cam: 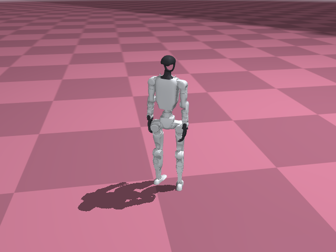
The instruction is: In place motions
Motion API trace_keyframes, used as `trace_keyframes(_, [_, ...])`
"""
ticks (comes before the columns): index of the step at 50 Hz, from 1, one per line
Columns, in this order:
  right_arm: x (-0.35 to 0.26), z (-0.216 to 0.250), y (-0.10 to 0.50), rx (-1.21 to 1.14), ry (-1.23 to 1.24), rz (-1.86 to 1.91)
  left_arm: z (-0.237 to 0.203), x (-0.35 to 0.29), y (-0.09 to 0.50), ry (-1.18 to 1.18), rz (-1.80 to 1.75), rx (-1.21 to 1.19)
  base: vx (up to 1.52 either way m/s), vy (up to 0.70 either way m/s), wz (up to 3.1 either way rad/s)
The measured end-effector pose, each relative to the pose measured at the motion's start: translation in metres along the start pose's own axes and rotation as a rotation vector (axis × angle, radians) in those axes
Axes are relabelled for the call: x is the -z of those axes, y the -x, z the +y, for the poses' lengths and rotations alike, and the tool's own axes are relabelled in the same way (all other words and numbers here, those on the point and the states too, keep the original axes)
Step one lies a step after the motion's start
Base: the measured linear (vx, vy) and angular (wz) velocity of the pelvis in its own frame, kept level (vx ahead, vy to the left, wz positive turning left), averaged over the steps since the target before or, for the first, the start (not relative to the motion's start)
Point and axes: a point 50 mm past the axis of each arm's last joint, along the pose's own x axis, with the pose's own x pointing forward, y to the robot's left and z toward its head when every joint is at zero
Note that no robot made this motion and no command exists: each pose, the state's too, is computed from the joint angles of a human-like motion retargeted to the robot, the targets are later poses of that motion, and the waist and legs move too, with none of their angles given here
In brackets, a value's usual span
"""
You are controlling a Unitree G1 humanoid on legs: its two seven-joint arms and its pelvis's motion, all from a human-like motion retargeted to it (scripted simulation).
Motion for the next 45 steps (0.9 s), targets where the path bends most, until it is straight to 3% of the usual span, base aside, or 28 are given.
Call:
trace_keyframes(8, [0.013,-0.012,0.002,0.023,0.026,0.052,-0.004,-0.012,-0.001,0.072,-0.083,-0.014,-0.06,-0.08,1.56])
trace_keyframes(27, [0.03,-0.041,0.008,0.128,-0.156,0.038,-0.003,0.072,0.006,0.306,0.142,-0.12,0.22,-0.11,2.34])
trace_keyframes(38, [-0.024,-0.033,0.008,0.101,-0.079,-0.139,-0.027,0.093,0.008,0.449,0.204,-0.113,0.21,-0.19,1.44])
trace_keyframes(45, [-0.065,-0.021,0.013,0.028,-0.024,-0.269,-0.028,0.06,0.001,0.34,0.087,-0.084,0.07,-0.14,0.23])
